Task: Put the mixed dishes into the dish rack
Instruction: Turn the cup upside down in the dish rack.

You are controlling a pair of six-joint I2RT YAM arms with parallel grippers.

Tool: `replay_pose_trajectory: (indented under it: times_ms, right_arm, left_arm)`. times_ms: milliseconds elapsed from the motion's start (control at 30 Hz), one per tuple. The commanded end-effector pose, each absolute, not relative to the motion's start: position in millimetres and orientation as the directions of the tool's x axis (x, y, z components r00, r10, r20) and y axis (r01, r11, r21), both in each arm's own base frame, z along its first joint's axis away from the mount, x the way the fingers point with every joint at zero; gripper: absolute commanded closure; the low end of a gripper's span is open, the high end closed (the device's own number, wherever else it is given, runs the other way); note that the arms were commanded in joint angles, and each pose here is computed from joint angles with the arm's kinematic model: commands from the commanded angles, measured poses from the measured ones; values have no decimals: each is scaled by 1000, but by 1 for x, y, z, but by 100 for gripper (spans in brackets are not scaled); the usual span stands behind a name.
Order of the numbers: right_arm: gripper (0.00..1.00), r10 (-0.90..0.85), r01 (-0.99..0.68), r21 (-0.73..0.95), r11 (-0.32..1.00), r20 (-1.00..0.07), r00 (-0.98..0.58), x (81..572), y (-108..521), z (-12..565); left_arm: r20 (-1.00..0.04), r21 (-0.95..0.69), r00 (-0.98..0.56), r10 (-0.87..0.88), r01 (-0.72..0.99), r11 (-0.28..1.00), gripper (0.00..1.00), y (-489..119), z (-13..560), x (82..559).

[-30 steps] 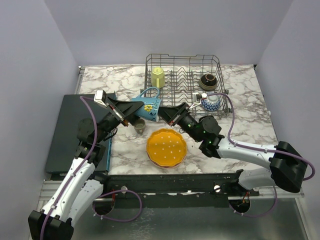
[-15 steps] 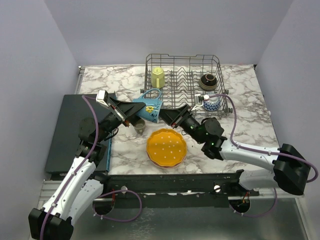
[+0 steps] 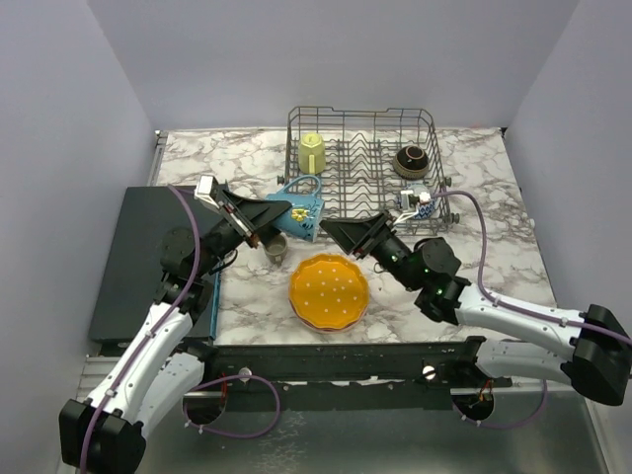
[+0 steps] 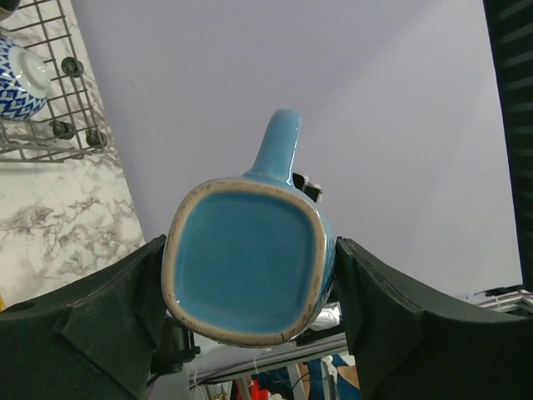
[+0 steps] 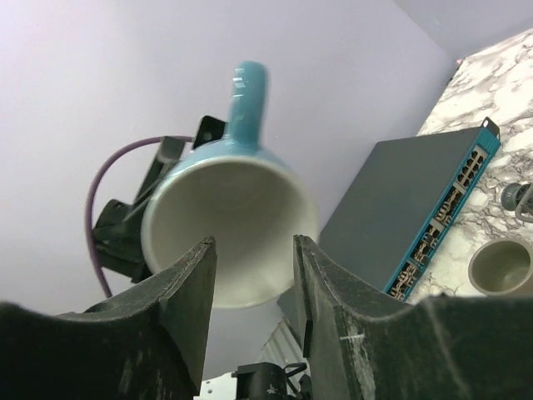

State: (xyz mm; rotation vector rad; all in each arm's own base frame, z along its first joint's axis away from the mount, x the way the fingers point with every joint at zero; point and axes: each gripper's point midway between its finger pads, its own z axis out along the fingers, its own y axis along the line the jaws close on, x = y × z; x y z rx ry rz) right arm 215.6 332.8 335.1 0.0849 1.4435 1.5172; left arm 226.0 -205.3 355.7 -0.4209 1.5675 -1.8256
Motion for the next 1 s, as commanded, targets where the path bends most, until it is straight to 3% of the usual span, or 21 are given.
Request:
replay_pose_trajectory:
  times_ms: [0,533,967]
  right_arm:
    - [52,678,-588,764,268,-583,-448,215,316,338]
    - [52,663,-532,733,424,-651,-369,211,271,316]
    - [51,641,-517,705,486,-689,-337,195,234,303]
  left_arm:
    - [-258,-930,-680,-686,368,-16,60,-206,370,232]
    - [-355,-920,-646,-676,371,129,70,-218,350,279]
    - [-541,-841,-549,-637,343,418,75,-217,324,341]
